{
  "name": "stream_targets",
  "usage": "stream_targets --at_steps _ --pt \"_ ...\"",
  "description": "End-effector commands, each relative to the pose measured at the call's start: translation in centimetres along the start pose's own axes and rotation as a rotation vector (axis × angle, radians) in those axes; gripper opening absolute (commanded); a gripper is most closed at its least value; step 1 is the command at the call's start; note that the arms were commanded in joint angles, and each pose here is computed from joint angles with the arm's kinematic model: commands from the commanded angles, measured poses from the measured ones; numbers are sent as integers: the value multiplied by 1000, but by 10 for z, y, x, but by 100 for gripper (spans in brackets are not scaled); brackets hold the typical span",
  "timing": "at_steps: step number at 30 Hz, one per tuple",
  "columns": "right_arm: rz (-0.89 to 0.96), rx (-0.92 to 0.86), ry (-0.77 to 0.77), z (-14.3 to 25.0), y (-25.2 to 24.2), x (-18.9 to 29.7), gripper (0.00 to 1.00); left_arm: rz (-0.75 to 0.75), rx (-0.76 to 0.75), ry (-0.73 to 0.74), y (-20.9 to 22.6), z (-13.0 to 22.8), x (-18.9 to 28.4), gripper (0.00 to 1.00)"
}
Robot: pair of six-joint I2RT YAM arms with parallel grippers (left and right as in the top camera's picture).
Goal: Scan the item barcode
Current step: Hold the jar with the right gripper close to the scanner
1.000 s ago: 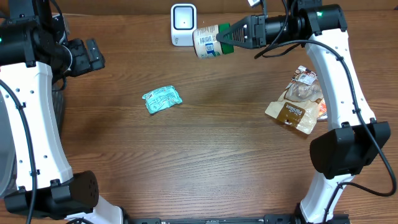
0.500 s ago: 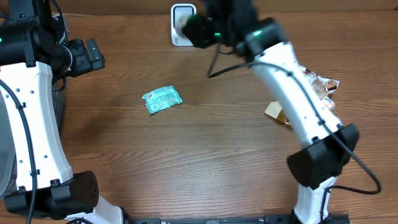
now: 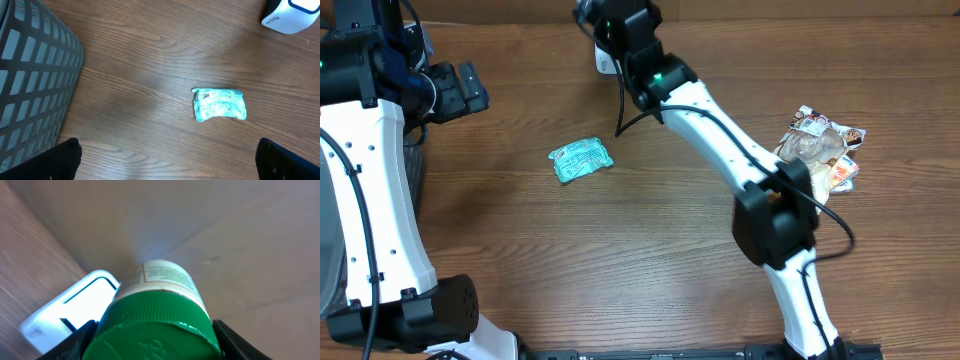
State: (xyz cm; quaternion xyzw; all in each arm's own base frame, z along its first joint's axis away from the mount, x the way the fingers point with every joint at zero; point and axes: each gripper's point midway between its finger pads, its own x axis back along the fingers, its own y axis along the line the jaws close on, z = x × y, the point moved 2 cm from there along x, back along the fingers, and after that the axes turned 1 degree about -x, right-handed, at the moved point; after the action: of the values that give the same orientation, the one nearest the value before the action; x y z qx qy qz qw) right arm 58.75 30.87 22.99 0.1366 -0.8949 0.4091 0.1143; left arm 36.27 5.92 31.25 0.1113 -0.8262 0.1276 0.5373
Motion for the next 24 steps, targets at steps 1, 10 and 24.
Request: stream_targets --at_steps 1,10,24 --pt "86 189 -15 1 -12 -13 42 -2 -23 -5 0 -1 1 100" --pt "217 230 -113 11 -2 -47 43 -2 -23 -5 0 -1 1 100" --pt "183 361 -66 25 9 -54 44 -2 -23 -5 0 -1 1 100"
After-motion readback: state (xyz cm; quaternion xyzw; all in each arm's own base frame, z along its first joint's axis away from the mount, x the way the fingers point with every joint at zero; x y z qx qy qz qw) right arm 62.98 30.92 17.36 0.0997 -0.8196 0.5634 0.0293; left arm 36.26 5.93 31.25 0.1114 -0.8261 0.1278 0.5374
